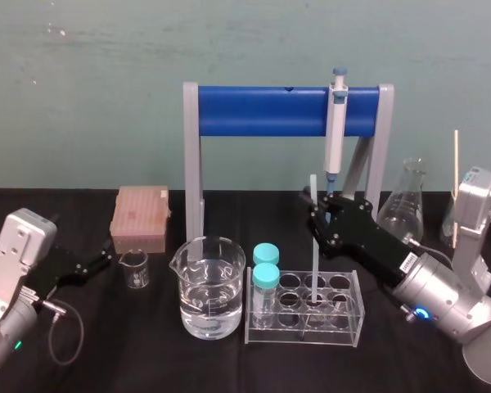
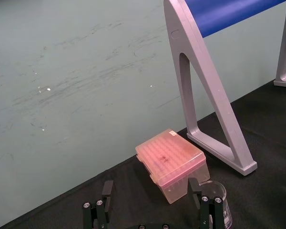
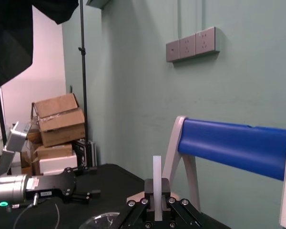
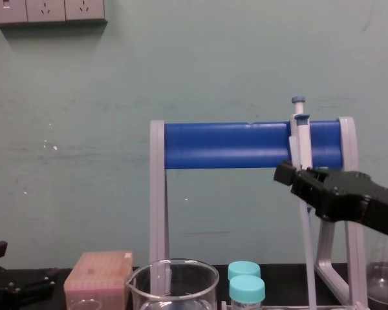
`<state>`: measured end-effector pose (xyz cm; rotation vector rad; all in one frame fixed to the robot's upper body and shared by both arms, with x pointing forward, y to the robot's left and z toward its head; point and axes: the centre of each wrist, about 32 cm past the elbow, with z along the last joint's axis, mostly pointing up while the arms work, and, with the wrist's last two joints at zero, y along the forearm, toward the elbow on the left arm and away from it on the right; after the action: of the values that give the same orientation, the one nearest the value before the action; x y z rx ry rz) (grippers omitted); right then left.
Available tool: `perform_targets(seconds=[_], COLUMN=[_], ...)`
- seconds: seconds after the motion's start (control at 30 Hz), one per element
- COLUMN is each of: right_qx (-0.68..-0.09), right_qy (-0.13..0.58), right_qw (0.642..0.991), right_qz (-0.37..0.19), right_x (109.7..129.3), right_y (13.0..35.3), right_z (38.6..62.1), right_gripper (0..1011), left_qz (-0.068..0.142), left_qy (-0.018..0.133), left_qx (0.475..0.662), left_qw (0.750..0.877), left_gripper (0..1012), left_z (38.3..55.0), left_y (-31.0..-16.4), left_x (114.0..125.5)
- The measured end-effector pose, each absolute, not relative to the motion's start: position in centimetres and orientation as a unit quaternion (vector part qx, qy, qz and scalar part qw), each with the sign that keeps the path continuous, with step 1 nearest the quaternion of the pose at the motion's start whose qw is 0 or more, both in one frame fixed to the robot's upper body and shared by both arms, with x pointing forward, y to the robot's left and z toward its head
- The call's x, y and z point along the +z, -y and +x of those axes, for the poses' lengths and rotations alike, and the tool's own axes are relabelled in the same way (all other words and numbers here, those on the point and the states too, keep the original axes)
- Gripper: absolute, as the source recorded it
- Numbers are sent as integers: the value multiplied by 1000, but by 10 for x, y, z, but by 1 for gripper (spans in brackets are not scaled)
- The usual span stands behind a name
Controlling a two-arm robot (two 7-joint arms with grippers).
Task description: Pick up the stirring rod with one hand, then place it down.
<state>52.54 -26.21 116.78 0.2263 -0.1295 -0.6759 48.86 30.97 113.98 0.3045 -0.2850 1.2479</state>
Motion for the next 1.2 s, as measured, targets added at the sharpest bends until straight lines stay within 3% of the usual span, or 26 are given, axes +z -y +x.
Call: perform_targets(seconds=[0.63,1.2], right_qx=[-339,-344], right_qy=[42,39], right_qw=[938,936], right_qz=[63,54], right_x=[1139,1135], right_y=[257,254], right_z=[531,532], right_gripper=[73,73], left_qz=[141,141], left_qy=[132,132], left_qx=[580,580], left_qw=[791,791], left_gripper=[1000,1000], left_z=[489,489], left_y=[-310,-310], left_x=[1140,1140])
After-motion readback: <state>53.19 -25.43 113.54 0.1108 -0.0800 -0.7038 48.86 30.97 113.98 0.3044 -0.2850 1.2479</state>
